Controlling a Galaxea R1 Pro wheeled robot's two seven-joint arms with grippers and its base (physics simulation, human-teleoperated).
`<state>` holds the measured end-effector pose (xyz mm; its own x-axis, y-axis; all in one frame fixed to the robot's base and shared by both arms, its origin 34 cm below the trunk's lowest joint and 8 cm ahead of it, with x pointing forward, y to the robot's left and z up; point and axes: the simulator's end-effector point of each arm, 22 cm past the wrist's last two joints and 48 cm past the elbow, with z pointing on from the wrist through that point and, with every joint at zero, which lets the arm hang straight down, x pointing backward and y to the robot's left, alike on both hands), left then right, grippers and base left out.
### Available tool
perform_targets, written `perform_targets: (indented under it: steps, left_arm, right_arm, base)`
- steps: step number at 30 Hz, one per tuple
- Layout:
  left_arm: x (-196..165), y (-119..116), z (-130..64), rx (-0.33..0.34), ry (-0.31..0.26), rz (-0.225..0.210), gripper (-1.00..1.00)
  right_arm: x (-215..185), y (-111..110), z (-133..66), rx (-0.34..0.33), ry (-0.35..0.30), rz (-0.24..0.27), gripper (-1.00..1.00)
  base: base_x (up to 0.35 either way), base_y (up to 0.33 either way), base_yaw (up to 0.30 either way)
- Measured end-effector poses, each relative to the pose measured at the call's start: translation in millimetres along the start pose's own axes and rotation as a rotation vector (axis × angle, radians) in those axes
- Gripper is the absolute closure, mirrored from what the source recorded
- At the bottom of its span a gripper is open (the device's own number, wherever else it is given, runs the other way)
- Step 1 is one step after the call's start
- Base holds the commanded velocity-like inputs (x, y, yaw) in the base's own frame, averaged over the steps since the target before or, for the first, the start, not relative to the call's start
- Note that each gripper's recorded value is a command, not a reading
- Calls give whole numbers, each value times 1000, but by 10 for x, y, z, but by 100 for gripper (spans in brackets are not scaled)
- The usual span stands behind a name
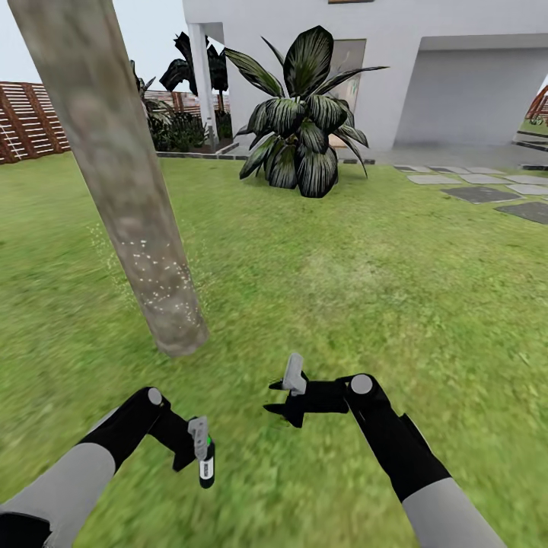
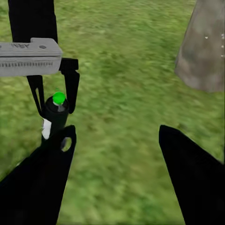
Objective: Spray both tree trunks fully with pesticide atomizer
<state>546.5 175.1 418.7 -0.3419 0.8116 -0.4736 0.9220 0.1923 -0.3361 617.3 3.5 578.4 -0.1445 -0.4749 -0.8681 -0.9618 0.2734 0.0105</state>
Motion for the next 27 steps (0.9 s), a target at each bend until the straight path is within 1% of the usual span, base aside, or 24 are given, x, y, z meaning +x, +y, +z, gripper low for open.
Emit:
perform_targets:
  steps: [4,6,9,11,13,16,21,24,27]
  left_arm:
    - [-45,-47,-16,24,-6,12,100]
    - [-86,-70,-42,42,-11,27,100]
    - [-316,-88,-10,55,-37,66,100]
    - [-479,-92,11,59,-53,87,100]
    - [-602,-99,6,68,-64,103,100]
    - [-731,-144,27,86,-76,120,100]
    - [-979,-173,63,95,-97,148,100]
    - [-1067,-124,34,81,-96,160,100]
    - [-1126,-127,47,80,-95,170,100]
  right_arm:
    - [21,-1,6,0,6,1,100]
    - [29,-2,4,0,7,1,100]
    - [40,-1,4,0,12,-2,100]
    - [94,-11,4,5,36,-15,100]
    - [152,-22,3,9,62,-30,100]
    - [175,-27,2,11,72,-36,100]
    - [178,-29,2,12,73,-37,100]
    - [176,-24,4,10,73,-37,100]
    - [170,-19,9,9,72,-37,100]
  base:
    - [0,0,0]
    - [0,0,0]
    - [0,0,0]
    - [0,0,0]
    - [0,0,0]
    - [0,0,0]
    - [0,0,0]
    - [0,0,0]
    - [0,0,0]
